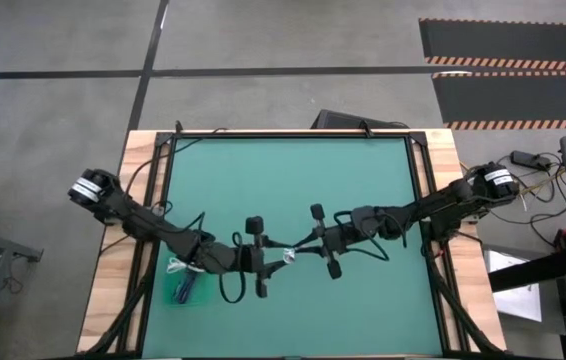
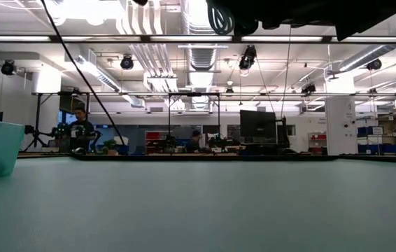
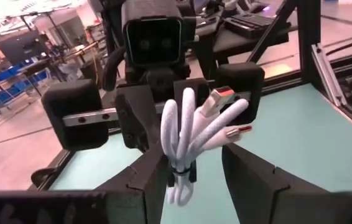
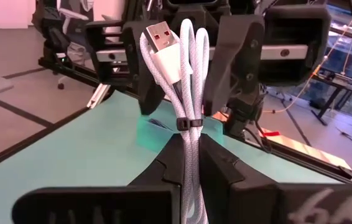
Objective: Pick and place USB-C Cables
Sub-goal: Put the white charger cable in the green bin
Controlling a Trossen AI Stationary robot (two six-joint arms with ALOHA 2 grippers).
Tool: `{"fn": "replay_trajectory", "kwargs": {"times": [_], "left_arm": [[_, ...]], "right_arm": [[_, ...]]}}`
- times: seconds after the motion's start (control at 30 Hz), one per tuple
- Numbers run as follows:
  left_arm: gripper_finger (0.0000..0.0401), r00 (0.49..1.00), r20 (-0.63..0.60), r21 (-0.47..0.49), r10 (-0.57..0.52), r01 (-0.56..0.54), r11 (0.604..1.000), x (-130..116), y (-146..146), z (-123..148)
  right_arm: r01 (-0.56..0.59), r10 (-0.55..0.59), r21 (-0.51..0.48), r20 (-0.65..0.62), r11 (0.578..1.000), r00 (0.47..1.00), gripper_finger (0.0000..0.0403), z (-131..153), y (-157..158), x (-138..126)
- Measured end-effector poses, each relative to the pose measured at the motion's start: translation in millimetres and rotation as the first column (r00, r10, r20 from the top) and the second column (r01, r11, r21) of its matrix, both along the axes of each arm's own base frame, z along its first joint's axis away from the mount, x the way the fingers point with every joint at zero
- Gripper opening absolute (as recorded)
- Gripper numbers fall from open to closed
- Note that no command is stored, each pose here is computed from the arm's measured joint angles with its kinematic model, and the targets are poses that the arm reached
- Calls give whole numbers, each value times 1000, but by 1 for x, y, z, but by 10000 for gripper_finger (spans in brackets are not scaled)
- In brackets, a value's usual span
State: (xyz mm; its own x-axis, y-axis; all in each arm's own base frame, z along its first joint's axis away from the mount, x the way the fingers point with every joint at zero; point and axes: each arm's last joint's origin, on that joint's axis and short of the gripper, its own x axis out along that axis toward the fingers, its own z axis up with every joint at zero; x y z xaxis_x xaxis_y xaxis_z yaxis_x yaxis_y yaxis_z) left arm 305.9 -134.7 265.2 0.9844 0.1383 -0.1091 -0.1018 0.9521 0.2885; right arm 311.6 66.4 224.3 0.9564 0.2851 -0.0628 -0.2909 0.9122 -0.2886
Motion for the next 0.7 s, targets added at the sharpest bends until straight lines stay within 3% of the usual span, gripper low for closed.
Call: {"fn": "replay_trajectory", "kwargs": {"times": [0.3, 0.7], "left_arm": [[126, 997, 63, 20, -35, 34, 999, 6, 1, 0], [29, 997, 72, 32, -38, 35, 999, 6, 1, 1]], "right_arm": [[0, 0, -1, -5, 1000, 1000, 18, -1, 0, 0], [-1, 0, -14, -5, 1000, 1000, 26, -1, 0, 0]]}}
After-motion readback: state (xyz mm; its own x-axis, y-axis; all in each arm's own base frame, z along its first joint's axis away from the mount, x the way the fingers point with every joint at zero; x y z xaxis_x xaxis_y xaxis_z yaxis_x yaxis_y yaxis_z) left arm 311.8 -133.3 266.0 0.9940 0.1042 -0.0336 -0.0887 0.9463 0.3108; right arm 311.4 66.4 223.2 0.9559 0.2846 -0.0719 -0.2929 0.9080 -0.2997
